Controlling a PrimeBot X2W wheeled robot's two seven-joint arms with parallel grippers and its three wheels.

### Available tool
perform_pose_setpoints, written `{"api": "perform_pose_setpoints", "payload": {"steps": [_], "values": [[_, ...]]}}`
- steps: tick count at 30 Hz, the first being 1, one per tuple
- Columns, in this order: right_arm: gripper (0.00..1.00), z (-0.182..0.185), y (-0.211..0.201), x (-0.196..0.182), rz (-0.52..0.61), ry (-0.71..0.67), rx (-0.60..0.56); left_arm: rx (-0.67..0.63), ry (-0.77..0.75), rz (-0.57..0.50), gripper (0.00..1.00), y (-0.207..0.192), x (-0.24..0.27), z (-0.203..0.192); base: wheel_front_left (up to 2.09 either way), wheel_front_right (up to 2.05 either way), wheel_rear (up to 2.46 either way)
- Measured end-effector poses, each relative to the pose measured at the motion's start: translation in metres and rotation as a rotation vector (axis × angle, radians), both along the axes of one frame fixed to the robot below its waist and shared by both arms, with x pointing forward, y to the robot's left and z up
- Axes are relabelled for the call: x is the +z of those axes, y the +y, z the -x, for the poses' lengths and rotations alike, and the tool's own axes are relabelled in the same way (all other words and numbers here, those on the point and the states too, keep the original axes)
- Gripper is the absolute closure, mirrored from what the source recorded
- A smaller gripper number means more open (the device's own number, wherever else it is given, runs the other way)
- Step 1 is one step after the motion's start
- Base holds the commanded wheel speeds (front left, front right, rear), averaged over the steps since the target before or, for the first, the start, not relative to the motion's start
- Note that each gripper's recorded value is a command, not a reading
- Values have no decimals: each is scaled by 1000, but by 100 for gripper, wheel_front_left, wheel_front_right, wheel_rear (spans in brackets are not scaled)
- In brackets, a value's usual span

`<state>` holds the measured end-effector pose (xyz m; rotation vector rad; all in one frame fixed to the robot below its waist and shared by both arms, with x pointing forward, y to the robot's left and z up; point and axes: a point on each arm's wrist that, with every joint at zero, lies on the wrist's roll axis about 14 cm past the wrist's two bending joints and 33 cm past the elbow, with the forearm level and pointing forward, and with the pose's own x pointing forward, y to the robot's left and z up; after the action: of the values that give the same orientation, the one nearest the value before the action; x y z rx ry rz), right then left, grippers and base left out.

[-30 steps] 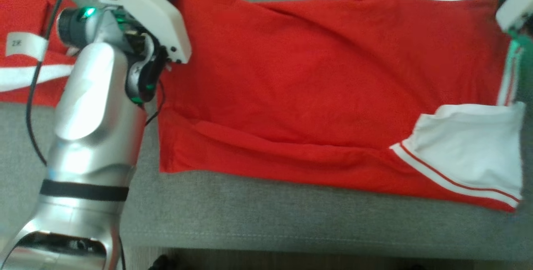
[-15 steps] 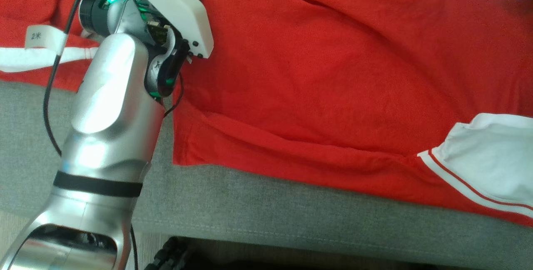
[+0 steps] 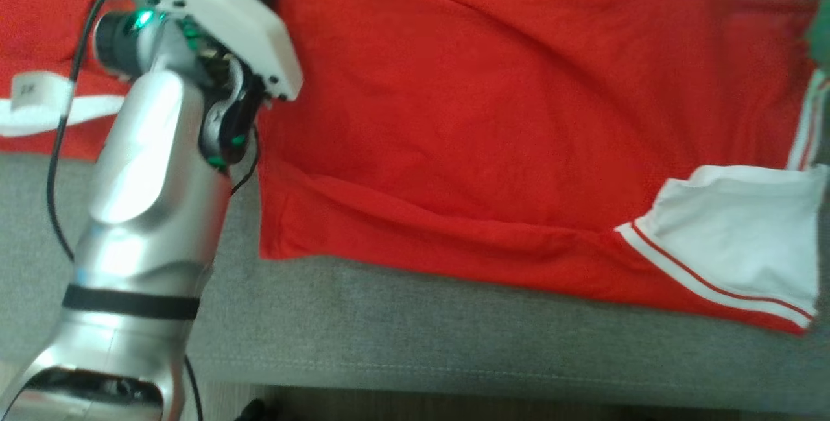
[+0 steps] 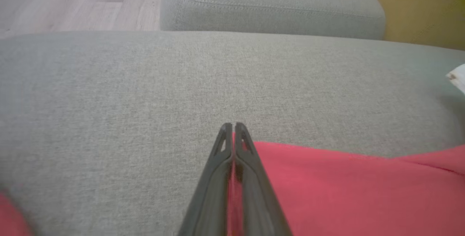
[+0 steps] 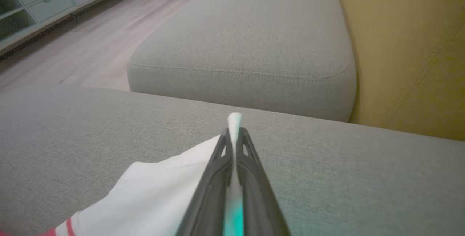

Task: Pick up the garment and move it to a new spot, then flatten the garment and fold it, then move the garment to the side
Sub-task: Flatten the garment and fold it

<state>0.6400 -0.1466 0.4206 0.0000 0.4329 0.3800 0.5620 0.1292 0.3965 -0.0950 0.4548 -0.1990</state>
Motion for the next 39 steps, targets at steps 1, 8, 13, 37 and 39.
{"api": "perform_pose_setpoints", "payload": {"steps": [1, 8, 13, 37, 39], "values": [[100, 3, -5, 6, -7, -19, -7, 7, -10, -1, 100, 1, 3, 1, 0, 0, 0], [100, 30, -30, 49, -29, -147, -32, -2, -68, -1, 100, -1, 27, 10, 0, 0, 0], [100, 51, -43, 69, -55, -210, -52, -3, -100, 7, 100, -2, 40, 20, 0, 0, 0], [100, 247, -51, -9, -266, 16, -239, 48, -134, 30, 100, -2, 6, 110, 0, 0, 0], [100, 255, -52, -13, -262, 36, -253, 54, -119, 36, 100, -1, 2, 115, 0, 0, 0]]}}
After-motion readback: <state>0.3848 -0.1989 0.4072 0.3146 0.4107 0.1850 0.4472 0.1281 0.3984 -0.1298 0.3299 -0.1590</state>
